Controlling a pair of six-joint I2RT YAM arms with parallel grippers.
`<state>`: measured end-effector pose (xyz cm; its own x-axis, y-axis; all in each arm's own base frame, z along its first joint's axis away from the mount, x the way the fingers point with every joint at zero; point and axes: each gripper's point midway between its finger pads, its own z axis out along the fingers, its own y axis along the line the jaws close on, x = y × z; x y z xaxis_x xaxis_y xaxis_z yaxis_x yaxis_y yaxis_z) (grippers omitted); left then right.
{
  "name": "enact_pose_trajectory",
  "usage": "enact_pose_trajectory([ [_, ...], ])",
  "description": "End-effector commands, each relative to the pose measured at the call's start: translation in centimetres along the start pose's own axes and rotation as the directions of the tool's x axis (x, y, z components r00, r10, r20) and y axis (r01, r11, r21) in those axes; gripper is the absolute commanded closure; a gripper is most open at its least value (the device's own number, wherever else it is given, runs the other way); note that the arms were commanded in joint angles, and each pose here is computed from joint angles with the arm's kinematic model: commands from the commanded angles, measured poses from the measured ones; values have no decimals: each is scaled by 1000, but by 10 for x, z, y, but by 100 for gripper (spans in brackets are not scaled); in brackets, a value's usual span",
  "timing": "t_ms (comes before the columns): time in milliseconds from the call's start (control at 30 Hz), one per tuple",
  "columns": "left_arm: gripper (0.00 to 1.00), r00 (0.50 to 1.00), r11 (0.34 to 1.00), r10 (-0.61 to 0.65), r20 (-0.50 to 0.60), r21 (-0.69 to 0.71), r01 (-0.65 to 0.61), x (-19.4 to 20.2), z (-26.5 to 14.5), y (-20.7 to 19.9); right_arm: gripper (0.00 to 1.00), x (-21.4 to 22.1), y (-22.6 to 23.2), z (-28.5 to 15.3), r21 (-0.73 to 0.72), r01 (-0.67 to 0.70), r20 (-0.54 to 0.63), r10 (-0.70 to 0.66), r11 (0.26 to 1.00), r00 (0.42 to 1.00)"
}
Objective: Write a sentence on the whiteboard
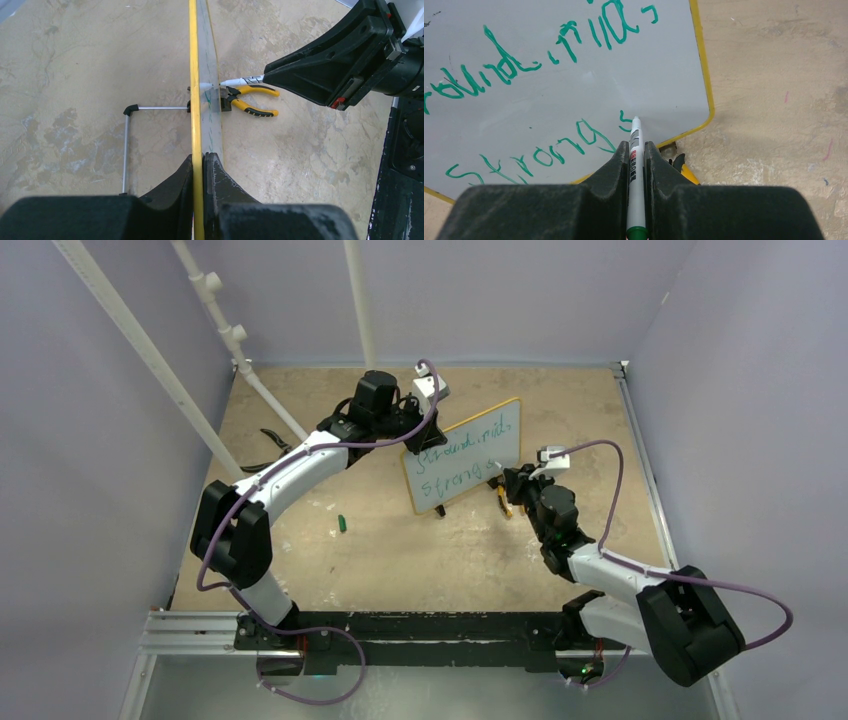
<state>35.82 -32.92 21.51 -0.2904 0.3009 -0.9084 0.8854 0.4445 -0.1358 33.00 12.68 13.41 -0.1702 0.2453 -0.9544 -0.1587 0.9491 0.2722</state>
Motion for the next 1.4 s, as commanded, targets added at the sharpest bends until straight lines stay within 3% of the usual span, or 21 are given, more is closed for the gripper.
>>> enact_pose_trajectory([
  [0, 100, 998, 1000, 10, -58, 3, -10, 21, -3, -1, 100, -27, 3, 3, 10, -29, 85, 28, 1000, 996],
  [933, 100, 998, 1000, 14, -57, 11, -13, 20, -4, -2, 100, -20, 6, 16, 3, -3, 64, 2, 1000, 998],
  [1367, 100, 998, 1000, 15, -55, 11, -14, 20, -4, -3, 100, -21, -6, 19, 74, -20, 75, 14, 997, 997],
])
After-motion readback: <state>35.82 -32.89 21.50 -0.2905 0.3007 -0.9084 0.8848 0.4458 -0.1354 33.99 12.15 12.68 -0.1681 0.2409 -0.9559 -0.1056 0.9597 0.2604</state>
